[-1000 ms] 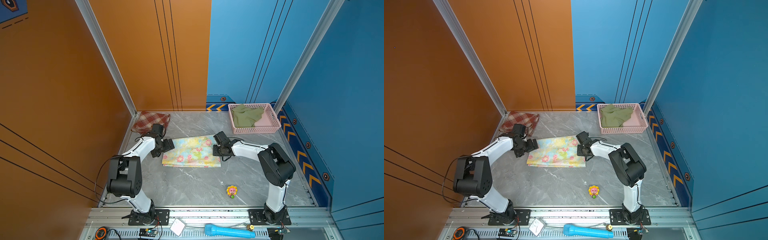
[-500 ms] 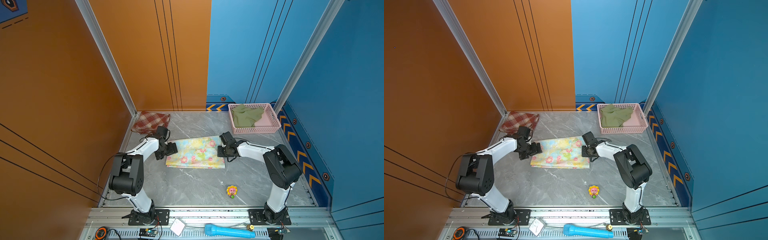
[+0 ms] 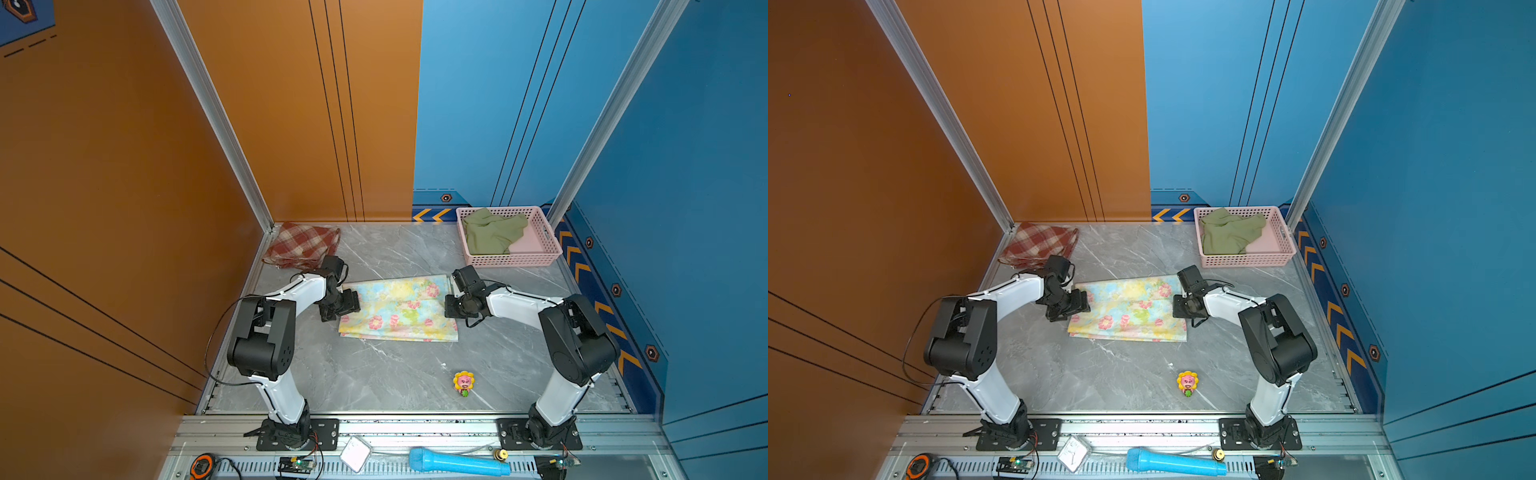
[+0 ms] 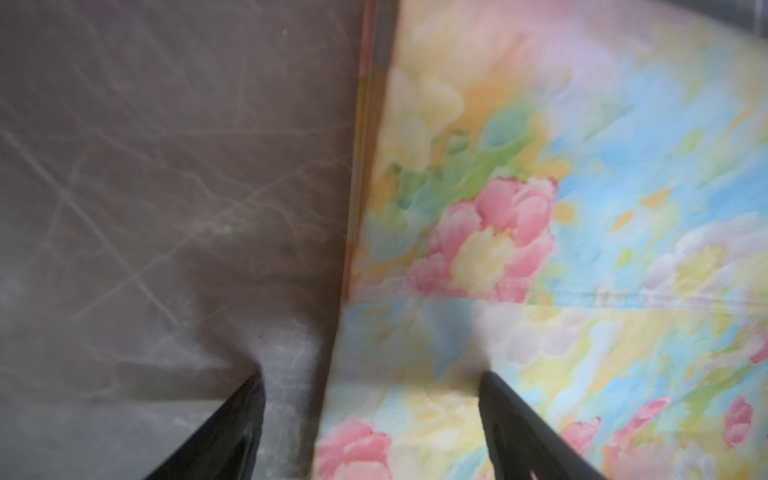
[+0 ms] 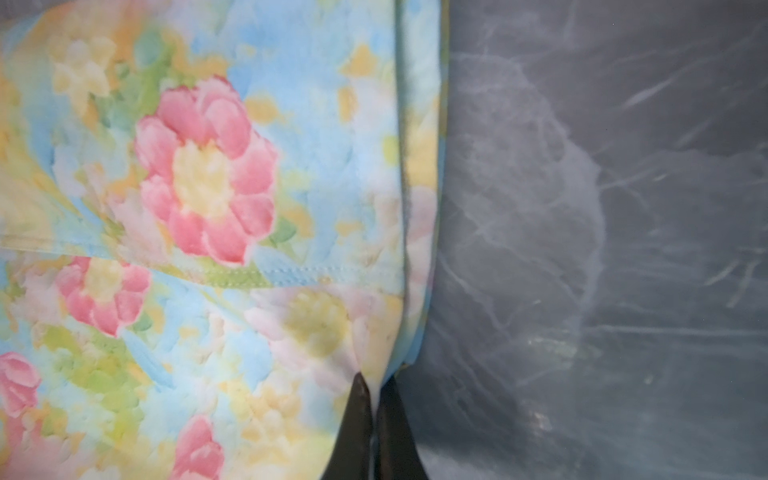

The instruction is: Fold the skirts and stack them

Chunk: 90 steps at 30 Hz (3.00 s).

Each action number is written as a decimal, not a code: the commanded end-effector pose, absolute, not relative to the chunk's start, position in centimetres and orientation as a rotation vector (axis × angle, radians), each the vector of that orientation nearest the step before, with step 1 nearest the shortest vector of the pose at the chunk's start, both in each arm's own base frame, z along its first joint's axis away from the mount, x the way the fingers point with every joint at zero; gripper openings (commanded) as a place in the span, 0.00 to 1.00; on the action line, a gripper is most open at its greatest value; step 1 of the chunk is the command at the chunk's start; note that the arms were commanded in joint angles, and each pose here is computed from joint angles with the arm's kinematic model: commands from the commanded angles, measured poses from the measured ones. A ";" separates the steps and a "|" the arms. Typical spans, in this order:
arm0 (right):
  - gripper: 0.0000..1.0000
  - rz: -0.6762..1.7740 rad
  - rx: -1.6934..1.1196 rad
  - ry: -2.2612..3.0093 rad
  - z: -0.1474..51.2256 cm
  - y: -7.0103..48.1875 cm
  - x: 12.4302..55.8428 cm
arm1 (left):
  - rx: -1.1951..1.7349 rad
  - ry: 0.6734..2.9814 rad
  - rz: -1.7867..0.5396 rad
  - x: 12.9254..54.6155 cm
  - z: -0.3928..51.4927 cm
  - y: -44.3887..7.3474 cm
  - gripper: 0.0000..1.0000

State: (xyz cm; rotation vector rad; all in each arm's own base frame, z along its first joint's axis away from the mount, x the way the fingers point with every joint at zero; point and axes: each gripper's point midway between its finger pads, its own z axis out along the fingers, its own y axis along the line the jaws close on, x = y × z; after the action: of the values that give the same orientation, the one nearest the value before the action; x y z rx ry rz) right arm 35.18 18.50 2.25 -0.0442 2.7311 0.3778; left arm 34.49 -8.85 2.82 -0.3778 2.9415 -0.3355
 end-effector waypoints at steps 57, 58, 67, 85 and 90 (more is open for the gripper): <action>0.47 0.567 0.320 2.604 3.9 19.8 35.9 | -0.012 2.780 0.335 35.5 13.0 -11.4 0.00; 0.47 0.541 0.304 2.593 4.4 19.6 36.2 | -0.025 2.793 0.317 35.4 12.7 -11.3 0.00; 0.50 0.519 0.179 2.461 10.4 22.8 38.9 | -0.136 2.881 0.050 35.3 9.3 -11.5 0.00; 0.37 0.846 0.219 2.399 6.6 39.2 43.2 | -0.161 2.811 -0.222 35.2 12.2 -12.2 0.00; 0.34 0.779 0.260 2.411 4.1 38.3 43.2 | -0.156 2.763 -0.256 35.4 14.4 -12.5 0.00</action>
State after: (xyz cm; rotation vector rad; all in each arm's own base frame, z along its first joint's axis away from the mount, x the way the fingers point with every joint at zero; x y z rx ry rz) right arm 42.28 38.69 3.99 0.1954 2.4592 0.7905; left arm 34.91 -12.29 12.05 -0.1659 2.8154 -0.2063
